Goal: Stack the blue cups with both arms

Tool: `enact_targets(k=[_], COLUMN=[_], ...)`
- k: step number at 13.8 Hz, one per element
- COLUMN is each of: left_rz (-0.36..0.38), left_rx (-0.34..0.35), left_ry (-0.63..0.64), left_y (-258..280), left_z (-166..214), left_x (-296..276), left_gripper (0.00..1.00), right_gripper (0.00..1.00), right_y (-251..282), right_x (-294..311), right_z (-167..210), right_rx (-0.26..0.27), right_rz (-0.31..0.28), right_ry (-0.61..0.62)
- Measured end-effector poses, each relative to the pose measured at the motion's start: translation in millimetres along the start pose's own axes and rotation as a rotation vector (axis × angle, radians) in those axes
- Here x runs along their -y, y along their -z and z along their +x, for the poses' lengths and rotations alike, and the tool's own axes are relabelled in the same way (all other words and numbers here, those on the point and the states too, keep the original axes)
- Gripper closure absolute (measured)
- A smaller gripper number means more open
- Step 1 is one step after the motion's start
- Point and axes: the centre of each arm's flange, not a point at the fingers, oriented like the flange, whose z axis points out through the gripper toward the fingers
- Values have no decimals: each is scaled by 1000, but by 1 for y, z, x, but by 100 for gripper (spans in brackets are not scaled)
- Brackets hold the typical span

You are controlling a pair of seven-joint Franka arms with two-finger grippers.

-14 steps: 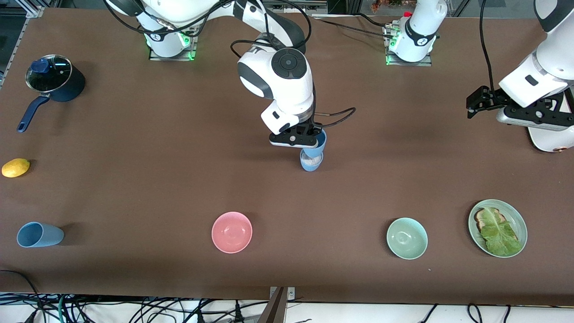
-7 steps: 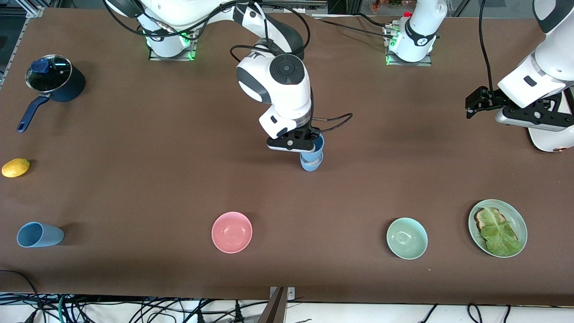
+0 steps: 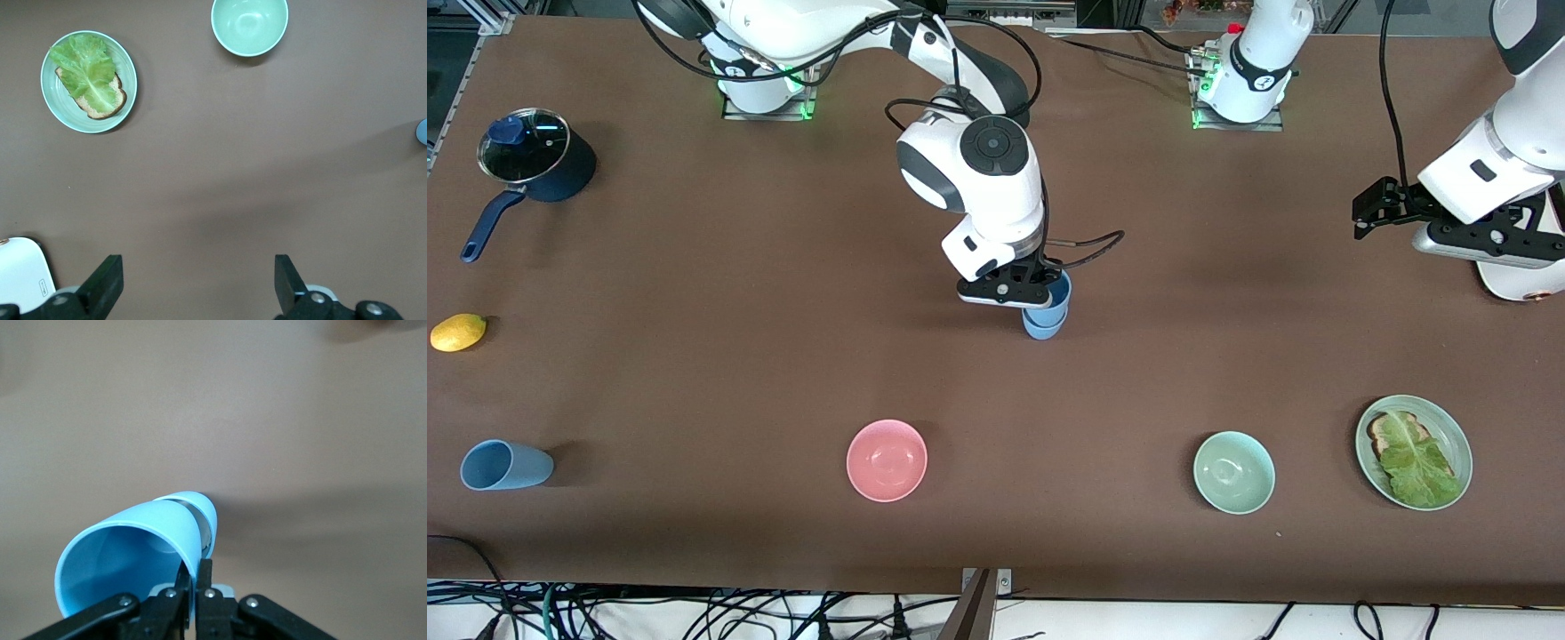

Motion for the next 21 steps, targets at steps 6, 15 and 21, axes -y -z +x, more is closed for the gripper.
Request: enact_targets(k=[6,15,21], left_rz=[0,0,0], left_rx=[1,3,3], left_ry=[-6,-6,-6], left_y=[0,0,0], left_z=[1,0,0], left_x=[-6,-7,-7], left_gripper=[0,0,0], right_gripper=[58,0,0], right_y=[-4,87,204], right_x=[1,-71,-216], right_z=[0,69,144], right_rx=[-17,4,93], right_rz=[-7,-71,12], right_ry=[12,71,204])
